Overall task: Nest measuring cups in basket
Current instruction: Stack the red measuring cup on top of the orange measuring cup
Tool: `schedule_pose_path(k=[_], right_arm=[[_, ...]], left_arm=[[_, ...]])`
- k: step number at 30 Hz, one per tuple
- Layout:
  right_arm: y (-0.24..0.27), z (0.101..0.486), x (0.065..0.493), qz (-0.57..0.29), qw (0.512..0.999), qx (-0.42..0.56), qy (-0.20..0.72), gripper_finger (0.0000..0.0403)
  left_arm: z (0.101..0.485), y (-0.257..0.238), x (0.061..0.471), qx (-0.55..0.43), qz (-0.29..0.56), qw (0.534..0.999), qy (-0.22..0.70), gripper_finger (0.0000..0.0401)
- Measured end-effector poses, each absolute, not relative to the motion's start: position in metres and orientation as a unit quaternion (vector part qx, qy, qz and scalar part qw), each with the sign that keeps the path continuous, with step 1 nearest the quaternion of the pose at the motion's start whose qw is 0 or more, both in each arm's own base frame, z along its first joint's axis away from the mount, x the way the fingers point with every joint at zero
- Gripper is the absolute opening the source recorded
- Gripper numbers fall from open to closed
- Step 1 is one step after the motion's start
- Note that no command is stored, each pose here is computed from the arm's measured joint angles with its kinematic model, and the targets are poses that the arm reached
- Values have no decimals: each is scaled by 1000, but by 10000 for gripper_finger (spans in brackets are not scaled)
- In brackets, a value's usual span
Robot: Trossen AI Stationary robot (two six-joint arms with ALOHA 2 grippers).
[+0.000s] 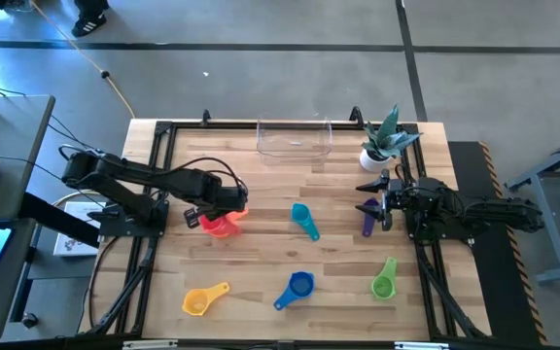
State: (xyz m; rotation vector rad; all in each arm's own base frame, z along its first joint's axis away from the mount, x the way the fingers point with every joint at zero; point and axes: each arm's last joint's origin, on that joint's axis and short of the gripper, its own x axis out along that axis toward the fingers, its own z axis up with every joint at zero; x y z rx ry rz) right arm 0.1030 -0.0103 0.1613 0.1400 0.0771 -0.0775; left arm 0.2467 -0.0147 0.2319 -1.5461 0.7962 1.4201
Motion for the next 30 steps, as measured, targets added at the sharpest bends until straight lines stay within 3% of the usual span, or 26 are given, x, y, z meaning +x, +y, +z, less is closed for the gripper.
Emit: schedule_pose_path(k=[17,30], right_arm=[[-10,162,103,-38,996,70,34,288],[-10,162,103,-38,996,70,34,288]], left_arm=[[218,-11,256,-604,577,432,341,12],[218,-11,256,-604,577,432,342,55]])
